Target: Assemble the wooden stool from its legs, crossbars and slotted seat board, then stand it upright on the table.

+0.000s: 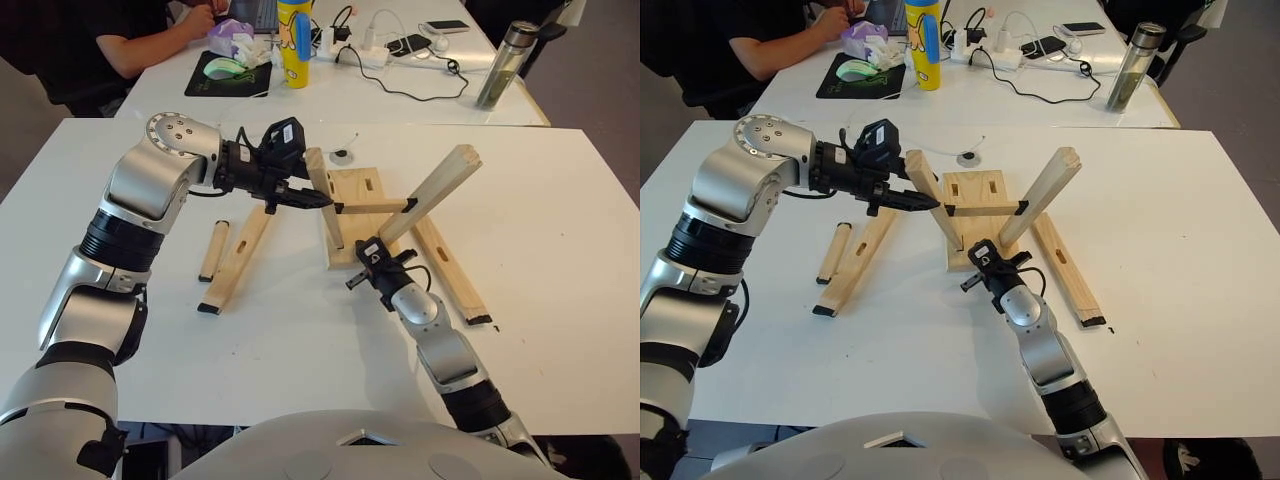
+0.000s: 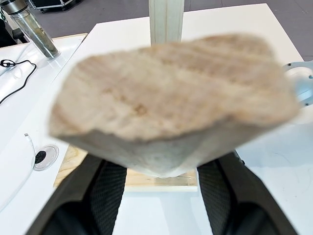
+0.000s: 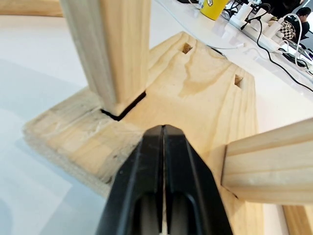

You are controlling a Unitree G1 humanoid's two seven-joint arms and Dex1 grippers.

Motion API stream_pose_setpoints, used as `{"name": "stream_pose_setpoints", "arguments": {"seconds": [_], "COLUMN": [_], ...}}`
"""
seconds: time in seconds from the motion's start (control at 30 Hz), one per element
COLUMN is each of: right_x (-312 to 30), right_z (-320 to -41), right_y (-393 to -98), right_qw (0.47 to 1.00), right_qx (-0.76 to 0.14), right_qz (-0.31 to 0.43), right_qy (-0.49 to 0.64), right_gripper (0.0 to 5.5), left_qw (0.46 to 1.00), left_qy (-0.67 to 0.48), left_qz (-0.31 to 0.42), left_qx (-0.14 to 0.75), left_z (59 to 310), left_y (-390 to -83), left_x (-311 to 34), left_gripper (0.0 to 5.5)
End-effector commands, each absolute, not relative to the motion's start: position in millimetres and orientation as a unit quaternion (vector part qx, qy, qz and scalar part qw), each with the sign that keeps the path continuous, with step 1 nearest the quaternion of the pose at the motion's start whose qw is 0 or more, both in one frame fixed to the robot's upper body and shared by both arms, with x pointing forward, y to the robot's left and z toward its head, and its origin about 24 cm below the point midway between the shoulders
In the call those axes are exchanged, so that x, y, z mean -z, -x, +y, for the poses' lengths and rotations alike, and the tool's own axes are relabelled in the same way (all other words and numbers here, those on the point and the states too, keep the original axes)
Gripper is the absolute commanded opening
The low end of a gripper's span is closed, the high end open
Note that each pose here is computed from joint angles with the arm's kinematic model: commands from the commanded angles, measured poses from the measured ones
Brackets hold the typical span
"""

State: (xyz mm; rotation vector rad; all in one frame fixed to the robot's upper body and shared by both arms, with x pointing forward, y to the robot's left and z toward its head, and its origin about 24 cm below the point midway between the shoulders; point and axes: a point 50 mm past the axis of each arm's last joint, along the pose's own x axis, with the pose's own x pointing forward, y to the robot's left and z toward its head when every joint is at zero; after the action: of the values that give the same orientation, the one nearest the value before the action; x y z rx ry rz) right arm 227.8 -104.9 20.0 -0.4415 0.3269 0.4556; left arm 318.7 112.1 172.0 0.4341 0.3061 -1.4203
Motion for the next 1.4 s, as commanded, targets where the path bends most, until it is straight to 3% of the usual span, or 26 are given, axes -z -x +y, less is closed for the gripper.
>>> {"name": "stream_pose_setpoints", "arguments": {"seconds": [0.03,0.37,0.6,0.73,0.83,1.1,1.17,1.33,1.4], "right_x": [29.3,32.6,32.9,28.2,26.7,24.6,22.6,21.9,26.0], "right_z": [-99.7,-94.7,-93.5,-93.8,-97.1,-94.4,-91.3,-92.1,-93.4], "right_y": [-188.2,-184.8,-185.4,-189.9,-193.6,-202.1,-208.7,-220.2,-216.8], "right_qw": [0.884,0.878,0.878,0.885,0.89,0.901,0.906,0.915,0.912], "right_qx": [-0.283,-0.295,-0.299,-0.289,-0.274,-0.248,-0.242,-0.222,-0.223], "right_qz": [0.321,0.333,0.334,0.33,0.331,0.326,0.317,0.307,0.317], "right_qy": [0.187,0.178,0.17,0.158,0.153,0.142,0.143,0.141,0.136], "right_gripper": [0.0,0.0,0.0,0.0,0.0,0.0,0.0,0.0,0.0], "left_qw": [0.682,0.681,0.732,0.79,0.823,0.858,0.876,0.931,0.935], "left_qy": [-0.189,-0.177,-0.152,-0.146,-0.118,-0.095,-0.083,0.007,0.048], "left_qz": [0.305,0.332,0.296,0.231,0.176,0.178,0.175,0.086,0.041], "left_qx": [0.638,0.629,0.594,0.55,0.527,0.471,0.442,0.354,0.349], "left_z": [99.2,106.1,117.1,129.1,138.5,192.8,201.0,189.1,186.7], "left_y": [-295.2,-292.9,-306.0,-318.8,-319.3,-285.0,-279.0,-272.1,-271.7], "left_x": [-77.5,-59.4,-66.2,-80.2,-100.2,-129.1,-129.7,-132.5,-149.2], "left_gripper": [2.07,2.07,2.07,2.07,2.68,3.74,3.74,3.74,3.49]}}
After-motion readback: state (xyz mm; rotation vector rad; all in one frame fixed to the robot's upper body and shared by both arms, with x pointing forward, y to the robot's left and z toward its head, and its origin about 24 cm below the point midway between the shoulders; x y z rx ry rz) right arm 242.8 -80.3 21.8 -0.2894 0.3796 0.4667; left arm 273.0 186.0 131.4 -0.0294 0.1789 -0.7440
